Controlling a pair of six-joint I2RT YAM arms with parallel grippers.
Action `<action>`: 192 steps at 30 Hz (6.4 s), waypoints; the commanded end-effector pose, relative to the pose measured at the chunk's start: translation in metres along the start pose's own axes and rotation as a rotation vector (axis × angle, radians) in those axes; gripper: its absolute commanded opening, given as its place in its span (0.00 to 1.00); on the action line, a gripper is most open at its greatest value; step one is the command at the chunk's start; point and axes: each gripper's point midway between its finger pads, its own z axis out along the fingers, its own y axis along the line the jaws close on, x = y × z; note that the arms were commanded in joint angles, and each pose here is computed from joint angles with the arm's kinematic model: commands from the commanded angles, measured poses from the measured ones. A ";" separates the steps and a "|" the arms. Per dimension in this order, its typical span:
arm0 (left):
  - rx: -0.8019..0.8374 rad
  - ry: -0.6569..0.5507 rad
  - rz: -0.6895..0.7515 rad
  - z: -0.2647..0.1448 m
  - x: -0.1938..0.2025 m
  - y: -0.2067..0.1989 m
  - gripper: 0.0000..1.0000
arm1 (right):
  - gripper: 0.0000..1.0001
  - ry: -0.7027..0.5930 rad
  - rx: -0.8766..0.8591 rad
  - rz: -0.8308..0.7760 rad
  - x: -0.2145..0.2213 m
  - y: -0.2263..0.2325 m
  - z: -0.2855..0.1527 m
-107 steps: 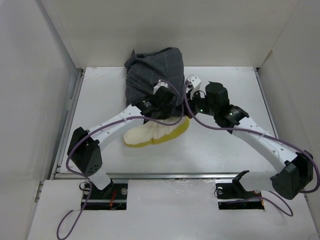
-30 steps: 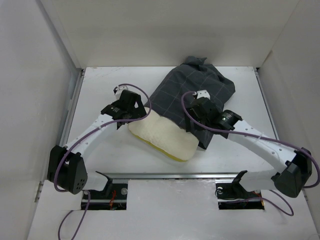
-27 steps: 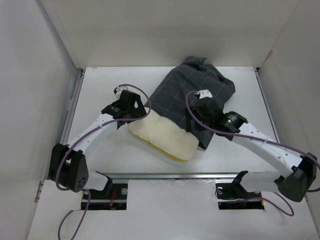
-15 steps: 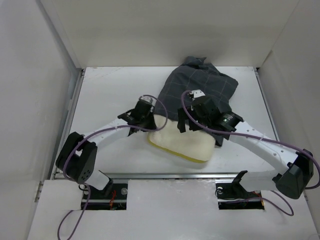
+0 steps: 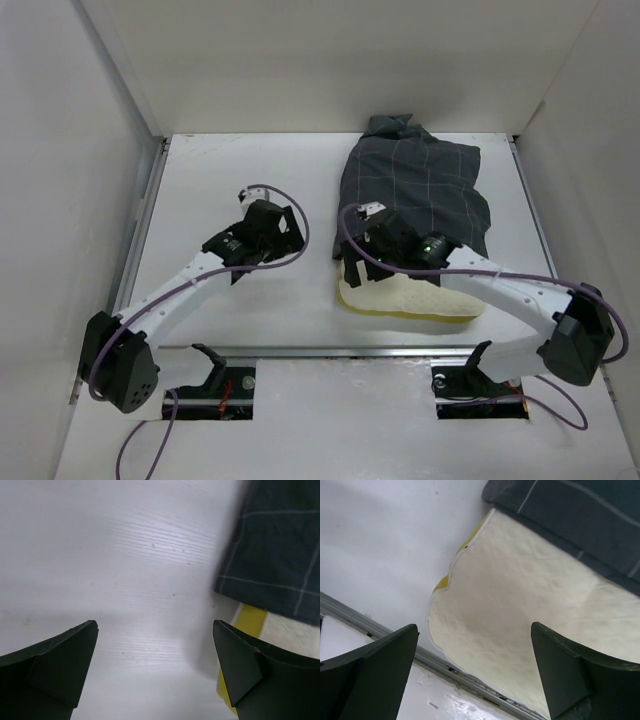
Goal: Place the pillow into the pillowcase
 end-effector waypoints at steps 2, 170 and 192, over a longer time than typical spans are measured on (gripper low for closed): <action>-0.129 0.013 -0.055 0.007 0.007 0.033 1.00 | 1.00 0.035 0.127 0.076 0.014 -0.008 0.033; -0.181 -0.137 0.667 0.066 0.080 -0.140 0.00 | 1.00 -0.356 0.342 0.402 -0.031 -0.194 -0.036; -0.102 -0.409 0.432 -0.020 -0.051 -0.178 0.00 | 0.88 -0.400 -0.100 0.043 -0.049 -0.110 0.022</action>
